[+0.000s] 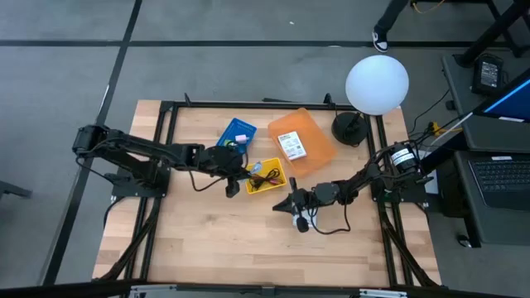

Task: Pick and place items into bin
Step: Put the light blue USB cable into the yellow bin, then put the white card reader box into the orange bin

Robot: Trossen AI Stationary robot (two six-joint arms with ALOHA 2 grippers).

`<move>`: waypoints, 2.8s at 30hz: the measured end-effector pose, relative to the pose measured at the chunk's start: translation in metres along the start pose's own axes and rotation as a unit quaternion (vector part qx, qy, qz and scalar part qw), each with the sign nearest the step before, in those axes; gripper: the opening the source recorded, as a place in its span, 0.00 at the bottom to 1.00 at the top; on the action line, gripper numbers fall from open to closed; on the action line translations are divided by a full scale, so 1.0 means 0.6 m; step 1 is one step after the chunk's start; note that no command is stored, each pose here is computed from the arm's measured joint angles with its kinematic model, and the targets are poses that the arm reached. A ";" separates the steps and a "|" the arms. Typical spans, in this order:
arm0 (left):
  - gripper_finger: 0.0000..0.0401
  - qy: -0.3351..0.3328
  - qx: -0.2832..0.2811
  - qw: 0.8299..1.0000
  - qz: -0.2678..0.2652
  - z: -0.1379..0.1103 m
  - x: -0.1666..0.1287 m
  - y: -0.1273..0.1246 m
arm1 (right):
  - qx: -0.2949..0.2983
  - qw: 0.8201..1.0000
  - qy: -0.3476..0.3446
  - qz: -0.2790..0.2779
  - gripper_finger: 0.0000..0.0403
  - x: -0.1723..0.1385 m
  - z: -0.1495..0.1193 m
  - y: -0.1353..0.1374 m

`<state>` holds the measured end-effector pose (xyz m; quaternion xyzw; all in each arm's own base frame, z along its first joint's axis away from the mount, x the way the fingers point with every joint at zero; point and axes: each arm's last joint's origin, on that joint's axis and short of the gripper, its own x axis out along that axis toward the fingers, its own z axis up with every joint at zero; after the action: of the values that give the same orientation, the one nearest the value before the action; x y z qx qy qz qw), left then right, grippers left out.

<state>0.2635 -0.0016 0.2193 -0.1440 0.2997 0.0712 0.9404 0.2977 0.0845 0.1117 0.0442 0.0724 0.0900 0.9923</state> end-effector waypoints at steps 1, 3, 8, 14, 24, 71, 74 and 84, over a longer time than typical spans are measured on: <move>0.05 0.012 0.004 1.000 0.004 0.007 0.001 -0.001 | -0.005 1.000 -0.006 -0.003 0.00 0.000 0.002 -0.004; 0.05 0.040 0.016 0.999 0.006 0.019 0.011 -0.007 | -0.007 1.000 -0.017 -0.009 0.00 0.001 0.007 -0.011; 0.05 0.140 0.036 0.989 0.020 0.042 0.045 -0.006 | -0.018 0.999 -0.038 -0.024 0.00 0.001 0.015 -0.028; 0.05 0.175 0.058 0.983 0.010 0.079 0.083 0.008 | -0.017 0.998 -0.043 -0.030 0.00 0.001 0.018 -0.042; 0.05 0.201 0.023 0.979 0.025 0.098 0.102 0.044 | -0.062 0.996 -0.051 -0.026 0.00 0.001 0.021 -0.046; 0.06 0.195 0.181 0.962 -0.055 0.095 0.087 -0.003 | -0.049 0.996 -0.072 -0.029 0.00 0.000 0.031 -0.049; 0.01 0.183 0.222 0.955 -0.076 0.093 0.081 -0.026 | -0.020 0.997 -0.067 -0.025 0.00 0.002 0.030 -0.046; 0.00 0.117 0.285 0.943 -0.122 0.069 0.093 -0.075 | 0.015 0.995 0.086 -0.053 0.00 0.033 0.050 0.023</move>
<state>0.3412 -0.0289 0.2290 0.0876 0.3950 -0.1502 0.9021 0.3191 0.0992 0.1402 0.0474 0.1606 0.0400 0.9851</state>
